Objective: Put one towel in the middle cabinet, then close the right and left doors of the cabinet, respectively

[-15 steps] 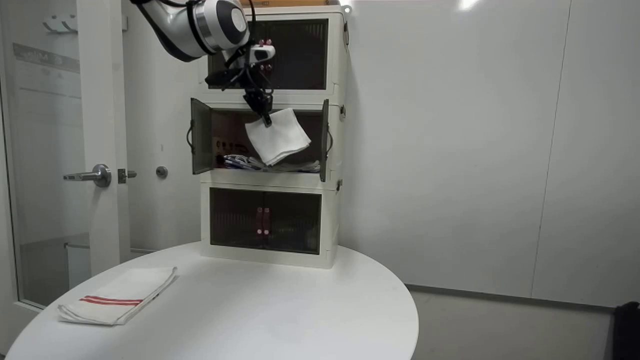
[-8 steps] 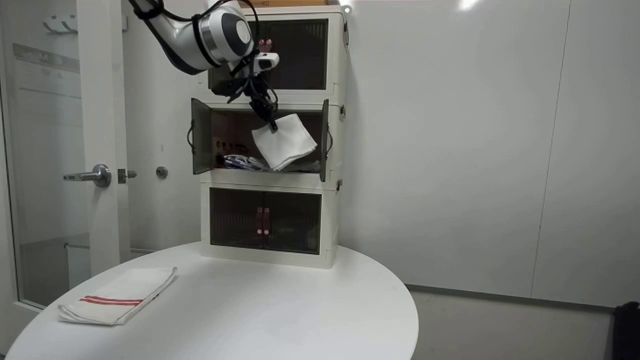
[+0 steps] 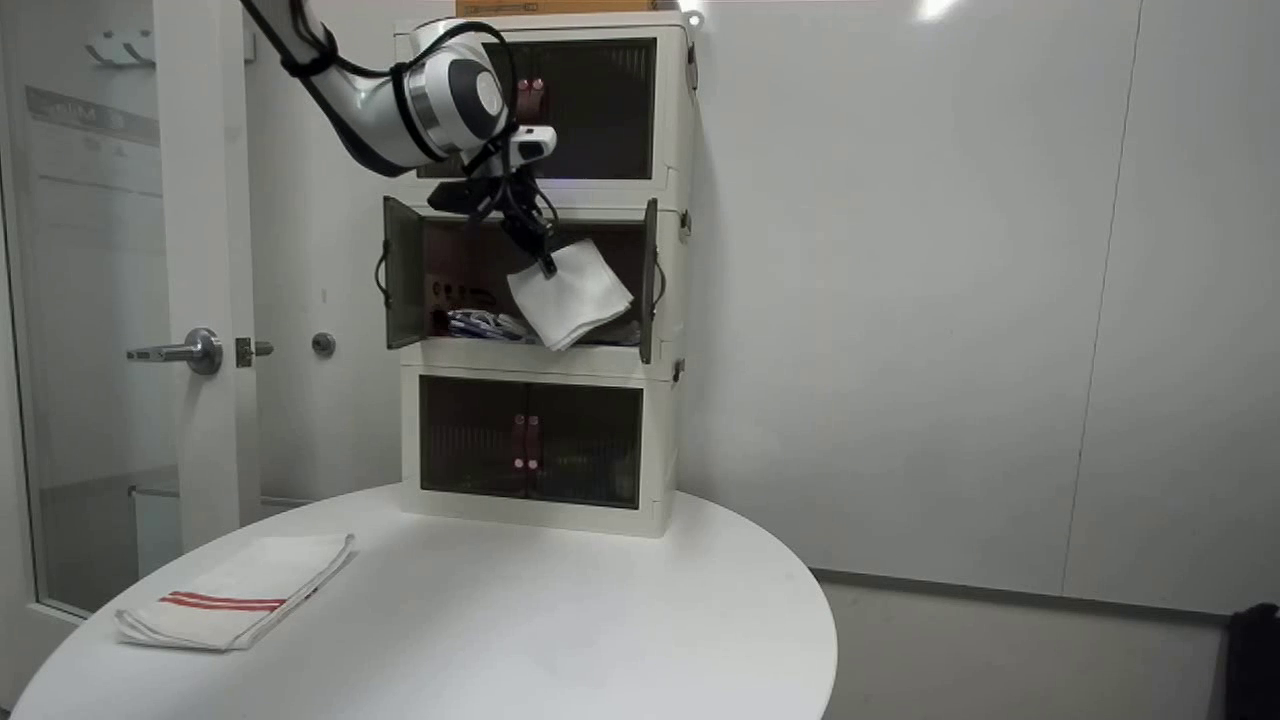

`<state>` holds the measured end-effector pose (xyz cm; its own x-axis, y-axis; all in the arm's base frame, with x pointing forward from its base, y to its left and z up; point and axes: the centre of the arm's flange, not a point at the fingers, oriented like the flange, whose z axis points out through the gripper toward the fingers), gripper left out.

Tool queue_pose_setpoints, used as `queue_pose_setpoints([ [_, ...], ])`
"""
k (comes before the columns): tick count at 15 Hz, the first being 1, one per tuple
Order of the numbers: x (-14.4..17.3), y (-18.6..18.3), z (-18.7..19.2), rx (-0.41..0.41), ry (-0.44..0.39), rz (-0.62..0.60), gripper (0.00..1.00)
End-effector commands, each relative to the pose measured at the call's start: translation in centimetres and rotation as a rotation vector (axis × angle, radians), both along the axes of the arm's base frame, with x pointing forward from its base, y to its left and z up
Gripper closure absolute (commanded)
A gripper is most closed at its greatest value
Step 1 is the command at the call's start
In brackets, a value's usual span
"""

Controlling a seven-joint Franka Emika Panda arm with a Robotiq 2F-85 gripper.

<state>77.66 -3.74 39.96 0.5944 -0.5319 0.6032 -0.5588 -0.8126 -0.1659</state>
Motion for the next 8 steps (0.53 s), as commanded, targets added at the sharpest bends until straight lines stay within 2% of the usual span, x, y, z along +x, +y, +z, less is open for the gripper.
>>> queue_pose_setpoints([
  [1, 2.6, 0.7, -0.2, -0.052, -0.047, 0.028, 0.96],
  [4, 3.5, 1.0, 0.0, -0.084, -0.093, 0.039, 0.96],
  [8, 4.2, 1.4, -0.8, -0.115, -0.113, 0.062, 0.96],
])
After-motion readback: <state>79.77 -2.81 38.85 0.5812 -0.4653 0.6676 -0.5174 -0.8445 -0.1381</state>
